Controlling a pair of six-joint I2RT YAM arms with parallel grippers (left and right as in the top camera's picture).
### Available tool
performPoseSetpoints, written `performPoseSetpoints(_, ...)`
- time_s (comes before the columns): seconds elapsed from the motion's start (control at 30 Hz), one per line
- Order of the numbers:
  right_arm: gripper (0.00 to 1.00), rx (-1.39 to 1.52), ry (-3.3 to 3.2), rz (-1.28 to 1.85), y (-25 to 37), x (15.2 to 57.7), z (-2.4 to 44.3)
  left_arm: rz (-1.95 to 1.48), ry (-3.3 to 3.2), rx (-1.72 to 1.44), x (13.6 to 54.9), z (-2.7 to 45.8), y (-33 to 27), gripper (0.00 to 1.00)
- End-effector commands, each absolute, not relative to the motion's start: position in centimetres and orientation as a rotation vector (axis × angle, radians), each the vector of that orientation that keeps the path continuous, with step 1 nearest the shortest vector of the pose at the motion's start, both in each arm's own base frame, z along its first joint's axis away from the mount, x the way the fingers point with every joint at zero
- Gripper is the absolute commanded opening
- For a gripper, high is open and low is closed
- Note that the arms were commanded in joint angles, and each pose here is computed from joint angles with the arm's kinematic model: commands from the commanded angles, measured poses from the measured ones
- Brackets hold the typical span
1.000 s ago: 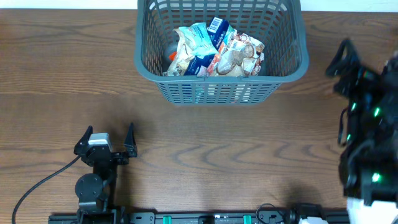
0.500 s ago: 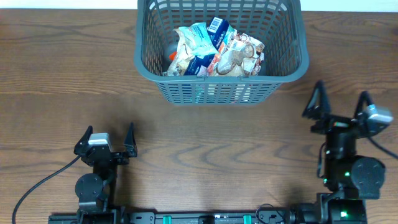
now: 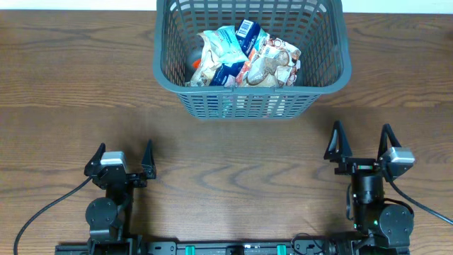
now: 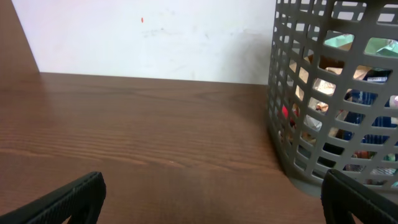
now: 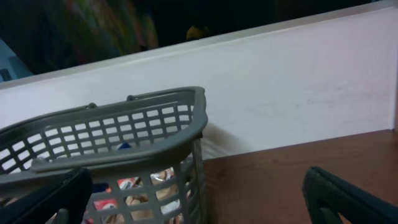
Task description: Pack container
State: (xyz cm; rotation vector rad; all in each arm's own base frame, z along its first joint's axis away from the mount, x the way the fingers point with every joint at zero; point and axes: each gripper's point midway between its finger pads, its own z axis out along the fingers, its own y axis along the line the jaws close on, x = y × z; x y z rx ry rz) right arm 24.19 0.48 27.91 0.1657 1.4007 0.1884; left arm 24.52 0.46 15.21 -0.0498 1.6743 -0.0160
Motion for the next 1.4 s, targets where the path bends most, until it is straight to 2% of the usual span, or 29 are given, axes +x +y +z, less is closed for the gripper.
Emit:
performPoseSetpoints(0.0,0.99,0.153,1.407,0.178,0.5,24.2,27.2,-0.019,1.720,-0.052,24.4,13.8,0.5,0.99)
performPoseSetpoints(0.8,0.99,0.134,1.480,0.184,0.9,24.4,20.4,-0.018,1.720,-0.052,24.4,13.8,0.5,0.99)
performPoseSetpoints(1.2,0.99,0.117,1.519,0.174,1.1,24.6,18.7,-0.018,1.720,-0.052,24.4,13.8,0.5,0.99)
performPoseSetpoints(1.37,0.99,0.102,1.650,0.180,1.5,24.6,15.5,-0.019,1.720,-0.052,24.4,13.8,0.5,0.99)
